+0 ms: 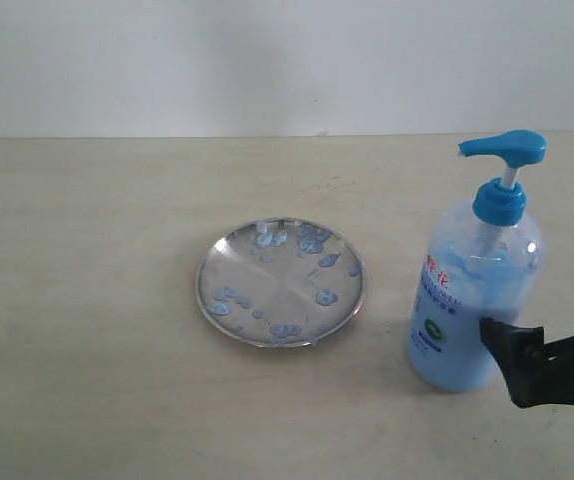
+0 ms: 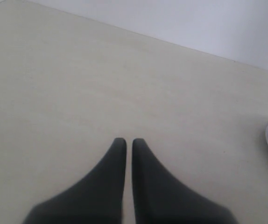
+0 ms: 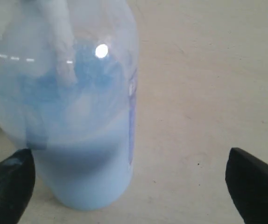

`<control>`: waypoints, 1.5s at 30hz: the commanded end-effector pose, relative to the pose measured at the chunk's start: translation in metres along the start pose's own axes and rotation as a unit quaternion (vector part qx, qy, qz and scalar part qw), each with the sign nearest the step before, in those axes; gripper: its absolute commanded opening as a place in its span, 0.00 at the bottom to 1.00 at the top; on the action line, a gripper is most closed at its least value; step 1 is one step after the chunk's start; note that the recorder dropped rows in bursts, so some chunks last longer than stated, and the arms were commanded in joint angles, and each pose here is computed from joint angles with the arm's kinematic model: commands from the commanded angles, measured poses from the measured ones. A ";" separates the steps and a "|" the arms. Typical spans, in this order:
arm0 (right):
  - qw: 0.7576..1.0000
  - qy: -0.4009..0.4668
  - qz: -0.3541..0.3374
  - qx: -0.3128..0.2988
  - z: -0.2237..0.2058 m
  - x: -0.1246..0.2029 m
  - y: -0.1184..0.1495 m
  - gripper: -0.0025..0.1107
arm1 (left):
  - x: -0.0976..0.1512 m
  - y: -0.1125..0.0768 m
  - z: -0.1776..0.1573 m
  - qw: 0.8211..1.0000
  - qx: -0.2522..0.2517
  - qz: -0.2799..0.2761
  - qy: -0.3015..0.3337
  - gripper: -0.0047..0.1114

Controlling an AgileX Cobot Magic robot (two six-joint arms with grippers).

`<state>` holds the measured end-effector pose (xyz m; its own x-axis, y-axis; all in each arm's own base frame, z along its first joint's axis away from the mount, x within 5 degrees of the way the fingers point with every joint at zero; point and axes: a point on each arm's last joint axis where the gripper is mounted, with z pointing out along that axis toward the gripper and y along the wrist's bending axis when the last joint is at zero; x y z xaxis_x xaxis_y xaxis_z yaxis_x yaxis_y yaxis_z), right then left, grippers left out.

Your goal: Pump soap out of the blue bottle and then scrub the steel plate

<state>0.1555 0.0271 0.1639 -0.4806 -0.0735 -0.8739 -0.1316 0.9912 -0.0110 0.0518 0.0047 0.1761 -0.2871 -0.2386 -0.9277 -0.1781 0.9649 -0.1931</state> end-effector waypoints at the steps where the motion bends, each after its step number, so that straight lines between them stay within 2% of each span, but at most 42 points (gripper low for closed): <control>1: 0.999 -0.011 -0.012 -0.045 0.011 0.002 0.009 0.94 | -0.001 0.000 0.000 1.000 0.003 -0.001 -0.005 0.08; 5: 0.997 -0.030 -0.010 -0.070 0.021 0.003 0.014 0.94 | -0.001 0.000 0.000 1.000 0.003 -0.001 -0.005 0.08; 11: 0.997 -0.038 0.004 -0.073 0.040 0.005 0.016 0.94 | -0.001 0.000 0.000 1.000 0.003 -0.001 -0.005 0.08; 17: 0.996 -0.054 -0.030 -0.068 0.069 -0.003 0.018 0.94 | -0.001 0.000 0.000 1.000 0.003 -0.001 -0.005 0.08; 25: 0.996 -0.048 -0.028 -0.063 0.099 -0.006 0.020 0.92 | -0.001 0.000 0.000 1.000 0.003 -0.001 -0.005 0.08; 27: 0.998 -0.047 -0.013 -0.047 0.103 -0.007 0.017 0.82 | -0.001 0.000 0.000 1.000 0.003 -0.001 -0.005 0.08; 29: 0.998 -0.045 -0.001 -0.034 0.105 -0.006 0.015 0.62 | -0.001 0.000 0.000 1.000 0.003 -0.001 -0.005 0.08; 33: 0.999 -0.042 -0.002 -0.035 0.106 -0.006 0.015 0.09 | -0.001 0.000 0.000 1.000 0.003 -0.001 -0.005 0.08; 34: 0.999 -0.038 -0.001 -0.035 0.106 -0.006 0.015 0.02 | -0.001 0.000 0.000 1.000 0.003 -0.001 -0.005 0.08; 39: 0.999 -0.036 -0.004 -0.034 0.106 -0.006 0.015 0.02 | -0.001 0.000 0.000 1.000 0.003 -0.001 -0.005 0.08; 45: 0.997 -0.055 -0.045 -0.025 0.114 -0.018 0.015 0.02 | -0.001 0.000 0.000 1.000 0.003 -0.001 -0.005 0.08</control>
<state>0.2530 0.0558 0.1195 -0.4019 -0.1184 -0.9080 -0.2148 0.9761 -0.0322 0.0518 0.0047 0.1761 -0.2871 -0.2386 -0.9277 -0.1781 0.9649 -0.1931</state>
